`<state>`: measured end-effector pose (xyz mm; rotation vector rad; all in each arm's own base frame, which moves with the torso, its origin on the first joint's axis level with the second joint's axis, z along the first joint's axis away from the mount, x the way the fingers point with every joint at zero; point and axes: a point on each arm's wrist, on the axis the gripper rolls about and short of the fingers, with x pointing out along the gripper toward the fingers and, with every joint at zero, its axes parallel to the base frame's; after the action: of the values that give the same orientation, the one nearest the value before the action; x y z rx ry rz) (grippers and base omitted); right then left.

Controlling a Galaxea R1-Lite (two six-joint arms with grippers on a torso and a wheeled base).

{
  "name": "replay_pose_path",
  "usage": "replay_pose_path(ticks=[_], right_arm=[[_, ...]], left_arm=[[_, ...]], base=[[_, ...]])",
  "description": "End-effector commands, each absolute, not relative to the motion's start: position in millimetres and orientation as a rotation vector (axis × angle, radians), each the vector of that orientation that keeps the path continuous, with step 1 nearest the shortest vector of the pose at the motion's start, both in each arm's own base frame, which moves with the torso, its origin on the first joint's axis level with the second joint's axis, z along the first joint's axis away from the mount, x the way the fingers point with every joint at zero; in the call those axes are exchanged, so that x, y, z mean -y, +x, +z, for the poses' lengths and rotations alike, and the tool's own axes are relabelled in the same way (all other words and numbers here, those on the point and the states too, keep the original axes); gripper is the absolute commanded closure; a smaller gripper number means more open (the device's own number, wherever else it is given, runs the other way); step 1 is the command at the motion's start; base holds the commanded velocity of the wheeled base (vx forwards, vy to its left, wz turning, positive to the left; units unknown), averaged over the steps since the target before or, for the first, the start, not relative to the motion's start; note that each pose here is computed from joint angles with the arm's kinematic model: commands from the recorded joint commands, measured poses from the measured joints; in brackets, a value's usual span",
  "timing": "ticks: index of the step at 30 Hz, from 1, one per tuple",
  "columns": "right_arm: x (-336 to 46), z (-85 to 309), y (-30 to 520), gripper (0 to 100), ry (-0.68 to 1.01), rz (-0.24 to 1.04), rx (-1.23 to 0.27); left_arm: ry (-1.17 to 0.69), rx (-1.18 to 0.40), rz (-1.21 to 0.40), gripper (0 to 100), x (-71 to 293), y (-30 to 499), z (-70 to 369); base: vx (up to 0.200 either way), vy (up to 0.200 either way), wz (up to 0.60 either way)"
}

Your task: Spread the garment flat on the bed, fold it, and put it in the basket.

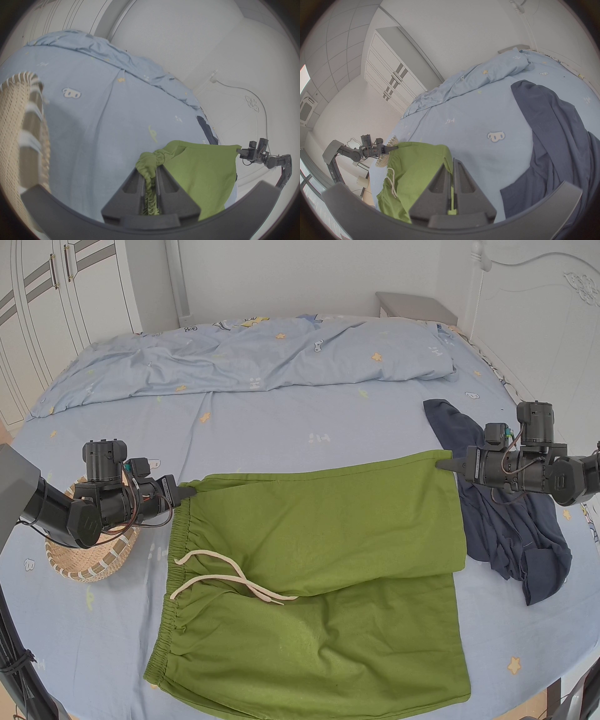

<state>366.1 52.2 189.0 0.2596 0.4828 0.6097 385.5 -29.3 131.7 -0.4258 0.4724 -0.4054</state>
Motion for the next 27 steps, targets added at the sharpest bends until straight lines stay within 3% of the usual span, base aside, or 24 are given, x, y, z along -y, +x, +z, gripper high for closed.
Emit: replay_pose_path(ticks=[1,27], right_arm=[[-54.4,176.9,395.6,100,0.263,0.602,-0.499],[-60.6,190.8,452.3,100,0.239,0.587,-0.419]], left_arm=[[-0.422,-0.429,-0.408,100,27.7,395.5,131.6],[-0.41,-0.355,-0.368,100,11.1,412.4,131.4]], base=[[0.0,0.0,0.0],[0.0,0.0,0.0]])
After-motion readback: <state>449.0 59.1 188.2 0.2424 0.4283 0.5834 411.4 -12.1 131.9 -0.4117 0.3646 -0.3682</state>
